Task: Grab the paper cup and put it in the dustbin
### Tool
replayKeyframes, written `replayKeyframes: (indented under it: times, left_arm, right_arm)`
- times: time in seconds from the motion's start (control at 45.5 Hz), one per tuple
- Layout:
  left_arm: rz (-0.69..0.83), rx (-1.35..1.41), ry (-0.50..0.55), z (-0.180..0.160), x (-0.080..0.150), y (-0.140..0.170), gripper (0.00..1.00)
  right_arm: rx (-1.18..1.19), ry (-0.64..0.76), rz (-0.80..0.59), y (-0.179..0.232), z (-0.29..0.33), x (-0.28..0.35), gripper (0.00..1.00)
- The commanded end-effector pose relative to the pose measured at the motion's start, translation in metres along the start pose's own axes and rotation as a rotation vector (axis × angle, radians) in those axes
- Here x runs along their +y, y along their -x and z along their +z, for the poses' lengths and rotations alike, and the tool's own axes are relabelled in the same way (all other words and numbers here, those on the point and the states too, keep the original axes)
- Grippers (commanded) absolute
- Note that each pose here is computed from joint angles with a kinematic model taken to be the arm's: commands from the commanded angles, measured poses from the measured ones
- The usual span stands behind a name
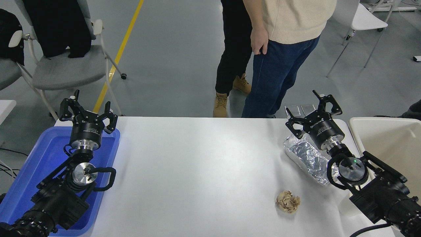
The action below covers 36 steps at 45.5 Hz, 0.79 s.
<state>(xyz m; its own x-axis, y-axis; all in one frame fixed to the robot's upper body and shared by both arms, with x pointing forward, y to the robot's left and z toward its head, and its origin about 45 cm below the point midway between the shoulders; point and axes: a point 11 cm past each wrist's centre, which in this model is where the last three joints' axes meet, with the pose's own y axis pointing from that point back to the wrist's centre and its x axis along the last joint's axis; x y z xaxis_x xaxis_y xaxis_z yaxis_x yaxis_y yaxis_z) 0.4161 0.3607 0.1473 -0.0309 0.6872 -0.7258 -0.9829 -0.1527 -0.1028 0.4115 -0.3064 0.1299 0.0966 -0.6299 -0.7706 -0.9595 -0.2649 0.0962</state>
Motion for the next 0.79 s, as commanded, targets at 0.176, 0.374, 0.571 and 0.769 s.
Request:
replayKeyframes:
  times: [0.176,0.374,0.571,0.769]
  left_arm:
    - [0.002,0.002,0.0,0.0,0.0,0.0,0.99]
    - [0.002,0.002,0.0,0.0,0.0,0.0,0.99]
    - [0.002,0.002,0.0,0.0,0.0,0.0,0.99]
    - [0.002,0.002,0.0,0.0,0.0,0.0,0.99]
  right_arm:
    - [0.004,0.0,-0.009,0.002,-0.001,-0.001,1.0]
    - [0.013,0.011,-0.034,0.011,0.0,-0.005,1.0]
    - [0.246,0.062,-0.109,0.04,-0.025,-0.025,1.0]
    - [0.649,0.197,-0.204,0.08,-0.056,-0.043,1.0]
